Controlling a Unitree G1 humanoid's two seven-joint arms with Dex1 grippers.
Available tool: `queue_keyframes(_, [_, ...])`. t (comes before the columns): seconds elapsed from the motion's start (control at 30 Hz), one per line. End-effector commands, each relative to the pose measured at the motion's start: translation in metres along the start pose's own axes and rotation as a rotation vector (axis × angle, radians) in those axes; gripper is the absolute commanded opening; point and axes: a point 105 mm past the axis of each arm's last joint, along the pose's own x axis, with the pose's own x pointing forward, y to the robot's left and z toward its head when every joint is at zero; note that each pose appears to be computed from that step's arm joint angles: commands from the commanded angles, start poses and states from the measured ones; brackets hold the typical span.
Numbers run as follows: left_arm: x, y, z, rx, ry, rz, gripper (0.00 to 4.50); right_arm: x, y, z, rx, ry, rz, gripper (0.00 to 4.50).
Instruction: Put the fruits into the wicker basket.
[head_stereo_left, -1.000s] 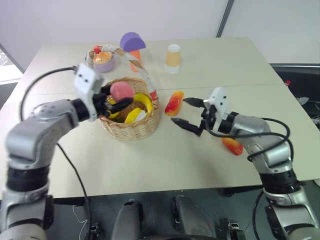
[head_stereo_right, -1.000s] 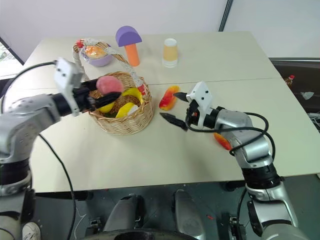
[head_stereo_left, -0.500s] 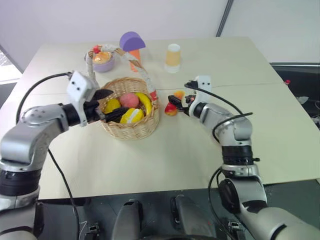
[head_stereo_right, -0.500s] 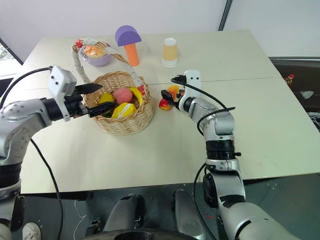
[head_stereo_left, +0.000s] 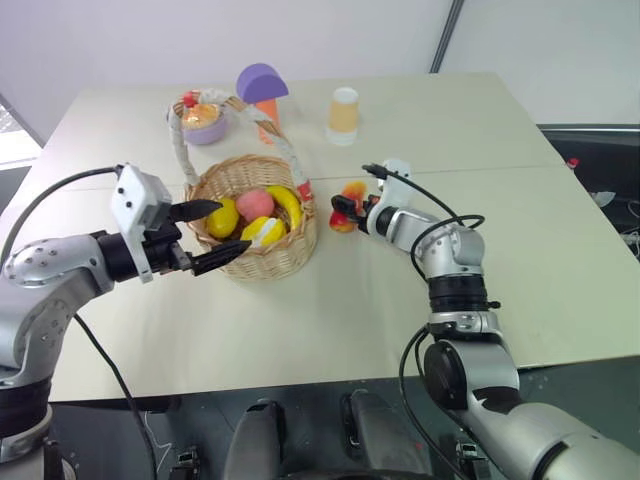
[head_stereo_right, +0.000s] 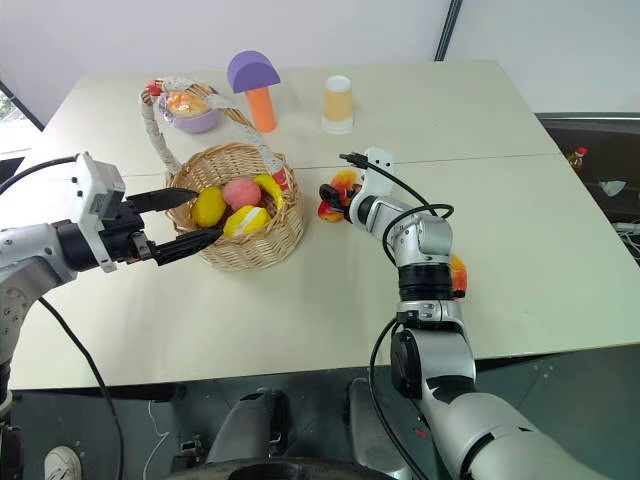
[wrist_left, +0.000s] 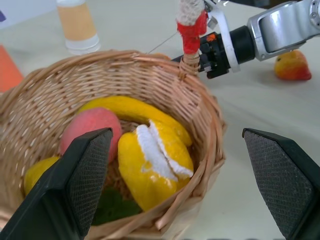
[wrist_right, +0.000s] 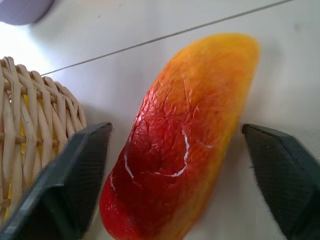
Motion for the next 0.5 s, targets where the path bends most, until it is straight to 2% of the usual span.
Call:
queue_keyframes(0.03, [-0.005, 0.003, 0.012, 0.056, -0.029, 0.024, 4.5, 0.001, 0.011, 0.018, 0.0, -0.059, 0.031, 2.55])
queue_keyframes(0.1, [-0.007, 0.003, 0.012, 0.057, -0.033, 0.029, 4.5, -0.002, 0.012, 0.024, 0.005, -0.082, 0.037, 1.71])
queue_keyframes(0.13, [-0.007, 0.003, 0.012, 0.058, -0.035, 0.032, 4.5, -0.005, 0.012, 0.027, 0.004, -0.094, 0.043, 1.59])
queue_keyframes(0.3, [-0.014, 0.009, 0.011, 0.057, -0.048, 0.077, 4.5, -0.04, 0.002, 0.049, -0.084, -0.185, 0.077, 1.57])
queue_keyframes(0.4, [-0.021, 0.016, 0.009, 0.036, -0.069, 0.116, 4.5, -0.077, -0.006, 0.054, -0.374, -0.227, 0.102, 1.57])
queue_keyframes(0.5, [-0.026, 0.022, 0.005, 0.014, -0.093, 0.142, 4.5, -0.109, 0.002, 0.043, -0.626, -0.196, 0.215, 1.57])
